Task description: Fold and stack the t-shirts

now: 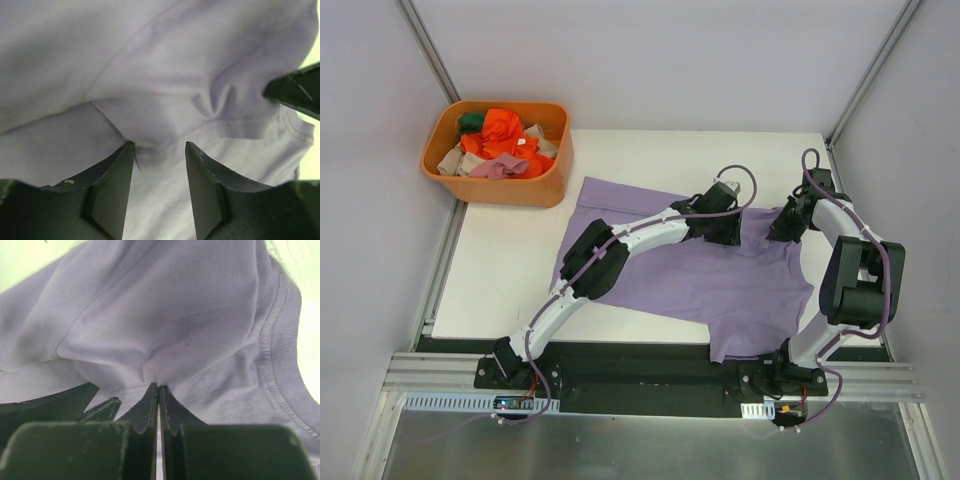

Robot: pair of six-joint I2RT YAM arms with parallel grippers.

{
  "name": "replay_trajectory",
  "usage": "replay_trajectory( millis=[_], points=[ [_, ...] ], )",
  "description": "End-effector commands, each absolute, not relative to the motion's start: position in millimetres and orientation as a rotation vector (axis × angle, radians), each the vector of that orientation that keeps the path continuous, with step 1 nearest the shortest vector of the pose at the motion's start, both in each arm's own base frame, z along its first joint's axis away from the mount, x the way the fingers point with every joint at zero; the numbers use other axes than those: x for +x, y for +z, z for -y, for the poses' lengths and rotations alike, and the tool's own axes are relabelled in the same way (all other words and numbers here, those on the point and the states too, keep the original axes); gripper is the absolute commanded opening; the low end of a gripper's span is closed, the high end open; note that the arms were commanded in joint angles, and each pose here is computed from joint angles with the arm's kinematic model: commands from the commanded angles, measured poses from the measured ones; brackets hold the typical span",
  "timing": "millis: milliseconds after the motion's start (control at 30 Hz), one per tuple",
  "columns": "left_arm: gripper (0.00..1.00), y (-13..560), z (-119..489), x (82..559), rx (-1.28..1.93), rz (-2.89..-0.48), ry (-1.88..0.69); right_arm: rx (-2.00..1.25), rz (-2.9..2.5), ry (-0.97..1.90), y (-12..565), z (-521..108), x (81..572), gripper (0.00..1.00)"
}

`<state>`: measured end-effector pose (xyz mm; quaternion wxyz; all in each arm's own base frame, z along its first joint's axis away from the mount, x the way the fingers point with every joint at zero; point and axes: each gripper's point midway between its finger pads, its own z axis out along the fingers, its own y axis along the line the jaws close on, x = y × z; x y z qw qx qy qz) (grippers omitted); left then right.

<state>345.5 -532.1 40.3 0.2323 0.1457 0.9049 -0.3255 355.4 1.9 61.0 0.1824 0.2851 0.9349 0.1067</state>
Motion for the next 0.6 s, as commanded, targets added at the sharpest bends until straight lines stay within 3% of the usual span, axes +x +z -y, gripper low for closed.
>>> replay_trajectory(
  millis=[0,267,367,567],
  points=[
    [0.42,49.6,531.8,363.4,0.343,-2.445,-0.839,0.756,-2.616,0.336,75.0,-6.4,357.8,0.01],
    [0.16,53.6,537.3,358.5,0.375,-2.444,-0.875,0.743,-2.619,0.357,73.3,-8.9,359.1,0.01],
    [0.00,62.0,539.3,355.3,0.381,-2.437,-0.901,0.732,-2.614,0.376,74.9,-11.0,360.1,0.01],
    [0.00,88.2,537.4,351.9,0.401,-2.400,-0.925,0.726,-2.615,0.346,78.1,-7.5,358.2,0.01]
  ],
)
